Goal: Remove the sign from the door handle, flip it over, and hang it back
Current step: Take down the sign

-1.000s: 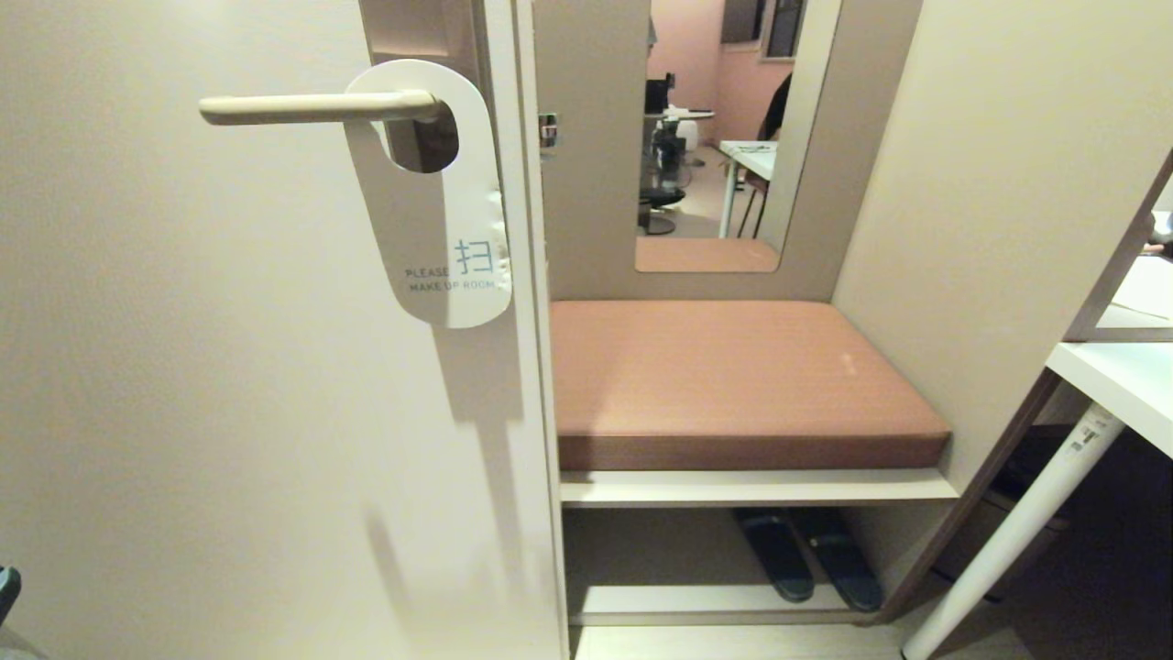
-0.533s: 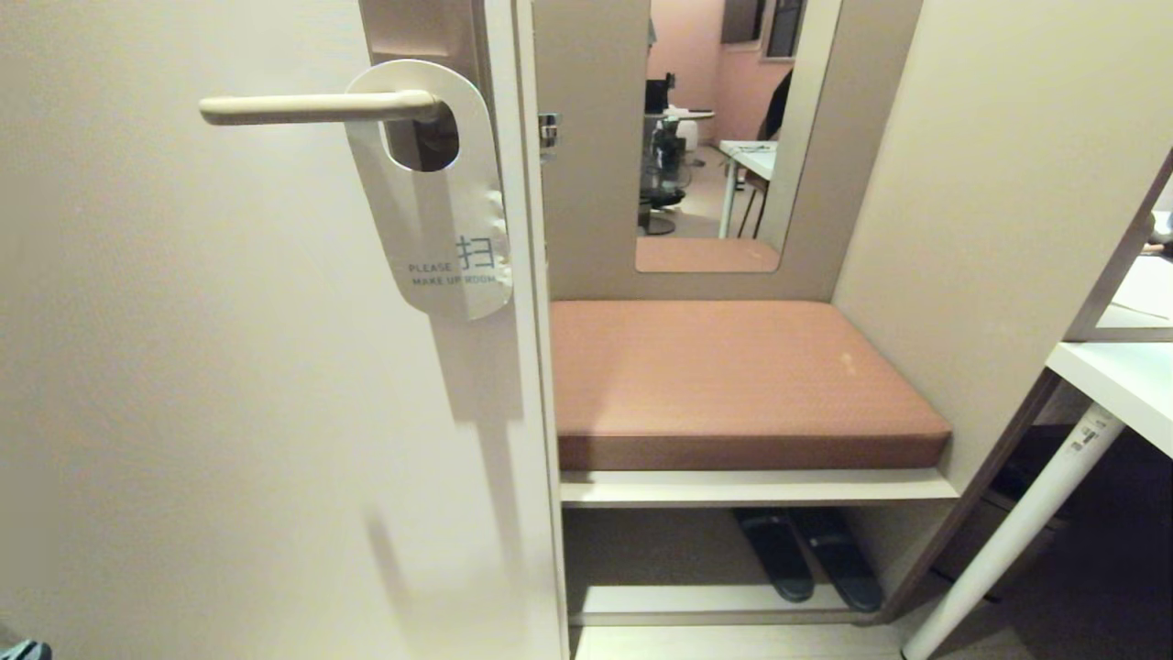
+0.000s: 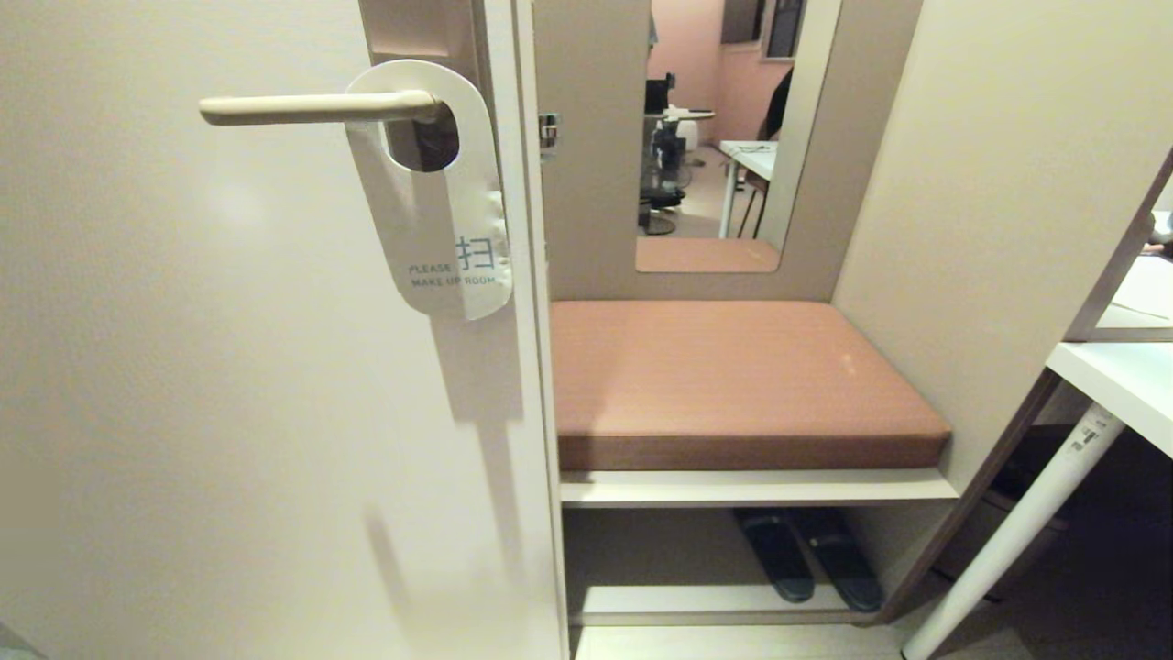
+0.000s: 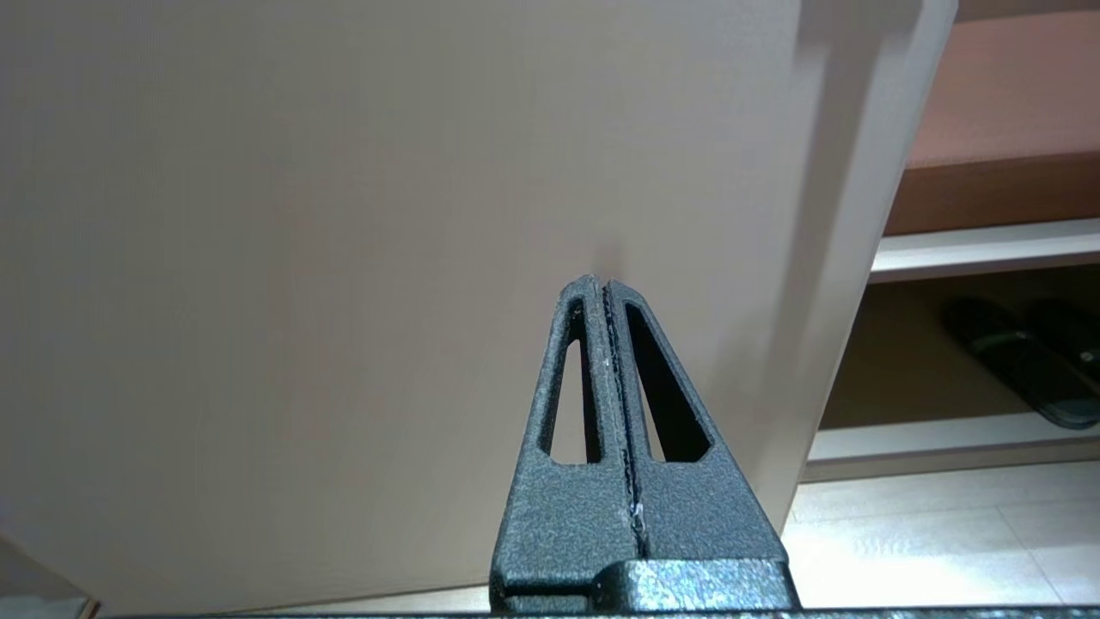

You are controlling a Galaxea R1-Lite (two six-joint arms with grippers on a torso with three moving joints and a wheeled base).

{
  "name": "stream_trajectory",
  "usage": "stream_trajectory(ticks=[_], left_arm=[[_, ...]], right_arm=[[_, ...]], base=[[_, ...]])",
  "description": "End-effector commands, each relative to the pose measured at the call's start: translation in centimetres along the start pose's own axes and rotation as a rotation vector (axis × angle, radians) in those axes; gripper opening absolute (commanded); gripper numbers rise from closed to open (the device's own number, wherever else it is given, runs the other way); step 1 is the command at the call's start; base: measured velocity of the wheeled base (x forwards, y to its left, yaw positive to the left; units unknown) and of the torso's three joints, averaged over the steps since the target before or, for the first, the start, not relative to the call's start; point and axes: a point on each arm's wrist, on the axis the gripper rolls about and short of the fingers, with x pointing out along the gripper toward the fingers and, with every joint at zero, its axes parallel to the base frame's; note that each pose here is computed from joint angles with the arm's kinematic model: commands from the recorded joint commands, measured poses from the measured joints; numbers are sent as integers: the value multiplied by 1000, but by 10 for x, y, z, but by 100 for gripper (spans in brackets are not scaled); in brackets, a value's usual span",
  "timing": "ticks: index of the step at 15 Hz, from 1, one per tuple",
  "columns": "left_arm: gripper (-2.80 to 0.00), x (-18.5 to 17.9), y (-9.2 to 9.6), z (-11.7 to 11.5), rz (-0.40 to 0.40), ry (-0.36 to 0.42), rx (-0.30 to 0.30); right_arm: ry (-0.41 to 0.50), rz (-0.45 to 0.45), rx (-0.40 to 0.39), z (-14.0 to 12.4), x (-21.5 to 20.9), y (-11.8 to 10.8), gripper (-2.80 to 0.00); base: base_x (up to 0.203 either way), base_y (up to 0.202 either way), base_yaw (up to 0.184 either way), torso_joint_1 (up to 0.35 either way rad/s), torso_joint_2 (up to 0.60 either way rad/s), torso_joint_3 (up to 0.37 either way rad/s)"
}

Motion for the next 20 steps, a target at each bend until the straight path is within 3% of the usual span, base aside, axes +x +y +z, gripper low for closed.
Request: stream_trajectory(ticks=[1,20], left_arm=[[-280,-1,0,0,0,-9,1],[-280,-1,0,0,4,-7,5]], right_arm=[[0,0,-1,0,0,0,-280],[-1,0,-1,0,0,0,-280]], base=[[0,0,0,0,0,0],[0,5,-1,0,0,0]])
